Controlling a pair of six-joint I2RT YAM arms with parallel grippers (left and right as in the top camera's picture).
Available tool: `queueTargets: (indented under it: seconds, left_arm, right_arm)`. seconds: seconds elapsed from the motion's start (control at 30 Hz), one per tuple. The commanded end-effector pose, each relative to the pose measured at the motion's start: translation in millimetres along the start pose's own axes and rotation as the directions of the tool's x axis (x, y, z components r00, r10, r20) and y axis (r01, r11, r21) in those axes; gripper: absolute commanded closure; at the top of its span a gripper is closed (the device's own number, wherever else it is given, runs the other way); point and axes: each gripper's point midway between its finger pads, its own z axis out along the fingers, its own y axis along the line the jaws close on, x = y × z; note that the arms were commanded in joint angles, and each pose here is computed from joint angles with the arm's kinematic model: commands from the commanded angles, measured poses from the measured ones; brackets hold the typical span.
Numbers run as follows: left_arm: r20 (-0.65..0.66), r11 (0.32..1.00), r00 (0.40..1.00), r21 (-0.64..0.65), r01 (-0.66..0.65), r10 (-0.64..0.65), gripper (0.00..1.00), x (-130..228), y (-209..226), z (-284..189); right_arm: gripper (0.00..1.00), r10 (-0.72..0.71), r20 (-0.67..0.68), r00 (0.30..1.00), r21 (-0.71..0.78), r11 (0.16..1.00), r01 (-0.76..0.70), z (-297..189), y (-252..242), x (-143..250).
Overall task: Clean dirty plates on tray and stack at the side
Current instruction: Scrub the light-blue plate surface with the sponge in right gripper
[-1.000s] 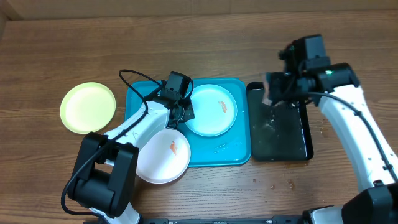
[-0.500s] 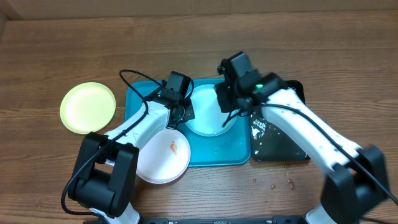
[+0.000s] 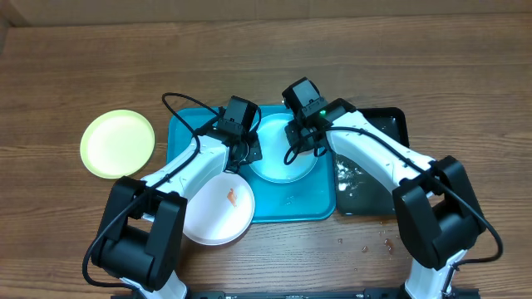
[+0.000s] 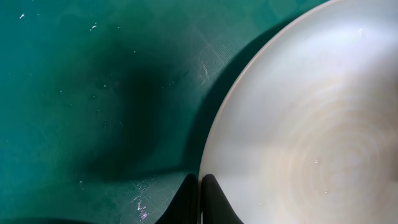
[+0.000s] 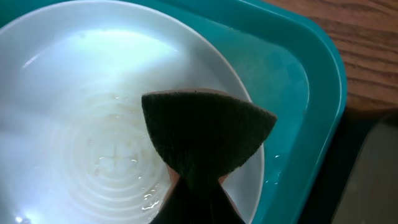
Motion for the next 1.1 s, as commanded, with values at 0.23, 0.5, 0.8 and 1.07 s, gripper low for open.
queueTargets:
  seconds: [0.23, 0.5, 0.8, 1.07]
  left_arm:
    - [-0.041, 1.000, 0.999, -0.013, -0.022, 0.022, 0.96, 12.1, 2.1, 9.3]
    - [-0.041, 1.000, 0.999, -0.013, -0.022, 0.022, 0.96, 12.2, 2.2, 9.3]
    - [-0.038, 1.000, 0.999, -0.011, -0.022, 0.022, 0.96, 11.4, 1.6, 9.3]
    - [-0.035, 1.000, 0.999, -0.009, -0.030, 0.030, 0.96, 10.6, 1.2, 9.4]
  right_arm:
    - [0.96, -0.015, 0.001, 1.000, 0.041, 0.999, 0.015, 19.1, -5.4, -5.3]
    - [0.96, -0.016, -0.087, 0.996, 0.028, 0.999, 0.019, 46.6, -2.1, 15.6]
    - [0.96, -0.035, -0.233, 0.972, -0.347, 0.936, -0.050, 37.6, 62.6, 48.7]
    - [0.96, -0.094, -0.186, 0.978, -0.625, 0.780, -0.044, 9.5, 107.4, 37.1]
